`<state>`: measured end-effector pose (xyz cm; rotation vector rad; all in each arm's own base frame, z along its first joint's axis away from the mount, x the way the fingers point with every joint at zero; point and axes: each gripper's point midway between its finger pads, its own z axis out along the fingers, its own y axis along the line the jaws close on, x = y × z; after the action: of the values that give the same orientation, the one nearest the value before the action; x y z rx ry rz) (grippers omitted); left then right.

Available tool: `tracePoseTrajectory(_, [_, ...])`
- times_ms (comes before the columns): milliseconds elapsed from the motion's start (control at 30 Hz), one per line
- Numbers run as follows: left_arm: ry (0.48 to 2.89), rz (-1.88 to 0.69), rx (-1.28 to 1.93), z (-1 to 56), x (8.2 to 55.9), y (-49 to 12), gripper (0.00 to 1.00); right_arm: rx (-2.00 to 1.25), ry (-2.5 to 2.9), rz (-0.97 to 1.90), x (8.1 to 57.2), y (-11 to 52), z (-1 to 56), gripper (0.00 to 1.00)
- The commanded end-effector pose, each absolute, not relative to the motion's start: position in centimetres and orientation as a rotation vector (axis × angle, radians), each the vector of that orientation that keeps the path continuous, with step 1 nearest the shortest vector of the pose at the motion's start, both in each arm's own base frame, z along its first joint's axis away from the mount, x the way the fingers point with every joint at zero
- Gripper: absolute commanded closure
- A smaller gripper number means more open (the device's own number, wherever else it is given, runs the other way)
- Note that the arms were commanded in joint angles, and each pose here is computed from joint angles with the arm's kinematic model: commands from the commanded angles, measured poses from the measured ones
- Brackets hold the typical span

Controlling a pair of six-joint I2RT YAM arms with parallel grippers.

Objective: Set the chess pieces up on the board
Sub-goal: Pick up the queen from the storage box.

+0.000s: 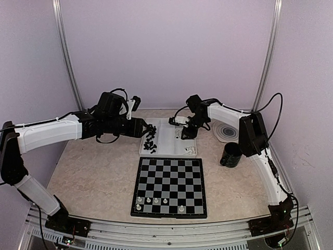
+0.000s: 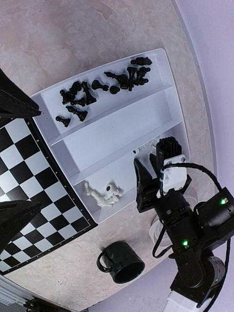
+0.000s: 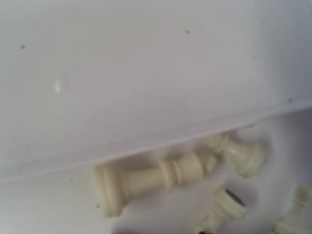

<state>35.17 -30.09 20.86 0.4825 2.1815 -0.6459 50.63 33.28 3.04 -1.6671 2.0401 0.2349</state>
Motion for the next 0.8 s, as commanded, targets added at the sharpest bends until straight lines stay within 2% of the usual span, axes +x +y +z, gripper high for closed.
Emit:
tracePoseTrajectory(0, [2.145,-0.673,0.476,22.0,34.8,-30.3,0.43,-1.567,2.186,0.221,50.6,31.7,1.5,0.6])
tracePoseTrajectory(233, [2.153,-0.668,0.475,21.7,34.7,-30.2,0.43,-1.461,2.172,0.393,50.2,33.6,4.0,0.6])
tracePoseTrajectory(467, [2.158,-0.661,0.478,21.4,34.9,-30.3,0.43,-1.419,2.218,0.511,49.0,34.5,3.8,0.57])
tracePoseTrajectory(600, [2.167,-0.673,0.482,21.1,35.0,-30.6,0.43,-1.283,2.276,0.507,50.2,34.6,3.6,0.51])
tracePoseTrajectory(767, [2.172,-0.676,0.483,20.9,35.0,-30.7,0.43,-1.142,2.322,0.495,51.9,34.8,3.1,0.48])
